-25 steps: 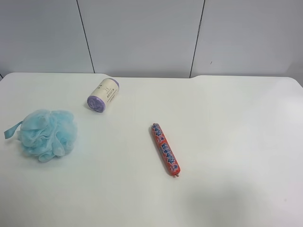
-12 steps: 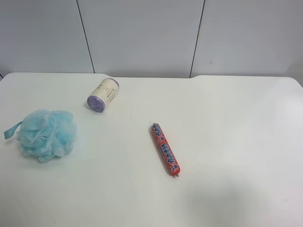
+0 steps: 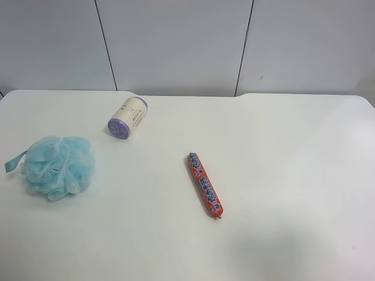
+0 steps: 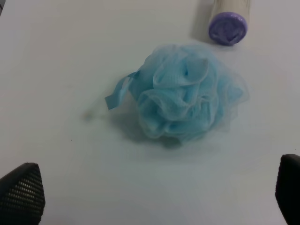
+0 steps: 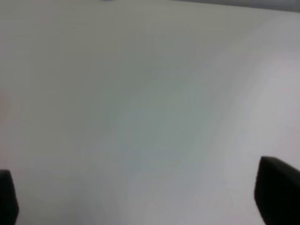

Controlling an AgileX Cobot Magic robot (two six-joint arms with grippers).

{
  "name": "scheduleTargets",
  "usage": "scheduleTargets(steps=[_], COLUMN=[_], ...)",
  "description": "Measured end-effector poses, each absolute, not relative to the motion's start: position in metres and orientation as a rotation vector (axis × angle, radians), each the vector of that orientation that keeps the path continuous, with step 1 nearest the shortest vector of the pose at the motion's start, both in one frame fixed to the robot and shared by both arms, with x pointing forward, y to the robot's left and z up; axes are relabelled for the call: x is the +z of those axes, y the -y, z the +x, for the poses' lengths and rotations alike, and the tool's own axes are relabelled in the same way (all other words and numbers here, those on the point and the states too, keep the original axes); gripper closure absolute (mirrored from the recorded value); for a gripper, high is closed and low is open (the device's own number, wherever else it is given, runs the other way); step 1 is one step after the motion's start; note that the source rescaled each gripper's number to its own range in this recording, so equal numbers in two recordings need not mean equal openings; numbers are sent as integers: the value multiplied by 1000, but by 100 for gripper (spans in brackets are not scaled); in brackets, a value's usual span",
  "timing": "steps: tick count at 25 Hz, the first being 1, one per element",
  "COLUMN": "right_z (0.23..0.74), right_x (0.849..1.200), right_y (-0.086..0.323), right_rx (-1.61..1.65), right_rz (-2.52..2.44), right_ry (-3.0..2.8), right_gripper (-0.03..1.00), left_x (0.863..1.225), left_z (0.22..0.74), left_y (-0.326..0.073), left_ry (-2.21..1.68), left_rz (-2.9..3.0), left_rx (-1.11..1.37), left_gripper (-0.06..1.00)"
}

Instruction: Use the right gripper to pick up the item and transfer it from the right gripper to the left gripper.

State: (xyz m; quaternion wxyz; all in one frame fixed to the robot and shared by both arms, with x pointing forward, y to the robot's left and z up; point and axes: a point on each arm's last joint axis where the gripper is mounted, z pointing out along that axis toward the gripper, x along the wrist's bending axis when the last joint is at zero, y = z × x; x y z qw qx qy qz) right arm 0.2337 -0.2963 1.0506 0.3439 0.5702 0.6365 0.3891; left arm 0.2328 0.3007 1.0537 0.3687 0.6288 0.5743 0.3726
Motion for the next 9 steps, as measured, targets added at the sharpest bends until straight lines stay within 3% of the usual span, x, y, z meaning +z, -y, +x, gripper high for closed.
scheduleTargets(steps=[9], right_z=[234], right_x=[1051], right_y=[296], right_rx=[1011], right_rz=[1481], right_ry=[-1654], right_gripper=[-3], left_x=[1054], left_z=[233], left_y=[-301], left_ry=[-1474], left_rz=[1614], left_rx=[957], left_gripper=[-6])
